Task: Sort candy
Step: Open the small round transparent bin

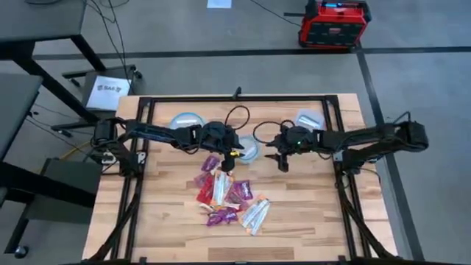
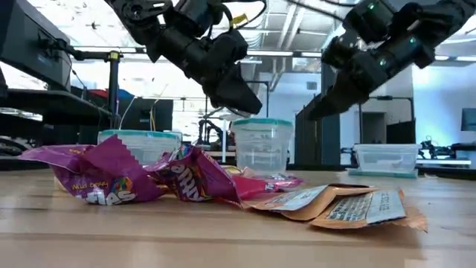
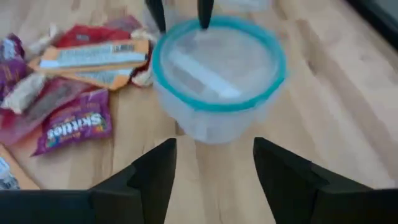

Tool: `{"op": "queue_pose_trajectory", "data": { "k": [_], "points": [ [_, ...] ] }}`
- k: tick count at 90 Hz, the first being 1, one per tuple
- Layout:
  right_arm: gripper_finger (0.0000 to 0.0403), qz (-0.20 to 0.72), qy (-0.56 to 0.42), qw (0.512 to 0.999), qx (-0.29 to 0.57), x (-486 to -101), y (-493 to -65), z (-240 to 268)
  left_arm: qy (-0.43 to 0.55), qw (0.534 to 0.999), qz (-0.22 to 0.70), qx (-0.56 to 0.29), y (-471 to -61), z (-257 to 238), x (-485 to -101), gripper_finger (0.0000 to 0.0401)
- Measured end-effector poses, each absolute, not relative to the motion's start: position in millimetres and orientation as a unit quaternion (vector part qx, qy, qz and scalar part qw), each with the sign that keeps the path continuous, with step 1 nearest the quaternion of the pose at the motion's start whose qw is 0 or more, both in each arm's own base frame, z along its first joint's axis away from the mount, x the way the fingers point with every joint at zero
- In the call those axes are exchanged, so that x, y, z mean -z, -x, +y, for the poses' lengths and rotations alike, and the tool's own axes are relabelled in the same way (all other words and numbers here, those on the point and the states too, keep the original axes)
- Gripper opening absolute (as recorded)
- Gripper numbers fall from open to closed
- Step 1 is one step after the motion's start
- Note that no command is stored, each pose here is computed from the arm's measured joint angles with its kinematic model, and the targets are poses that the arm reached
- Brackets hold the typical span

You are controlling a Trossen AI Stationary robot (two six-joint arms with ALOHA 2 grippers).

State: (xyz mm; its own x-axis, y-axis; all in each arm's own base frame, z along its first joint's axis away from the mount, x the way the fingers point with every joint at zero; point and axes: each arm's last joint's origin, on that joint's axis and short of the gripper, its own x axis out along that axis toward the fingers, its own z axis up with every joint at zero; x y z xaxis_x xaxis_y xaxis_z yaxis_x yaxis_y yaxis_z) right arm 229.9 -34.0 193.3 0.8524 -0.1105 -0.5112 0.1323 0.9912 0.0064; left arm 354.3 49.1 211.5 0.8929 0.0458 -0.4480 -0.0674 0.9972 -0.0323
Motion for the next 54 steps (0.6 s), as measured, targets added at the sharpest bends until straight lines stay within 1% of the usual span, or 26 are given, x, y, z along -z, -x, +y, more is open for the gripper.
{"op": "queue_pose_trajectory", "data": {
  "k": [10,19,40,54],
  "points": [
    [0.0235,0.203,-0.016,0.977,0.059,-203.5,-236.5,-33.3,0.006,0.973,0.229,-0.028,-354.0,51.5,-211.9,0.0127],
    [0.0242,0.170,-0.015,0.984,0.056,-201.1,-247.7,-33.1,-0.006,0.972,0.232,-0.037,-353.0,56.7,-211.4,0.0127],
    [0.0243,0.185,-0.028,0.980,0.063,-175.9,-264.0,-38.2,-0.001,0.970,0.237,-0.055,-351.4,63.8,-210.6,0.0127],
    [0.0243,0.209,-0.033,0.975,0.073,-163.5,-266.0,-45.1,0.011,0.970,0.242,-0.032,-352.1,55.2,-209.3,0.0127]
  ]
}}
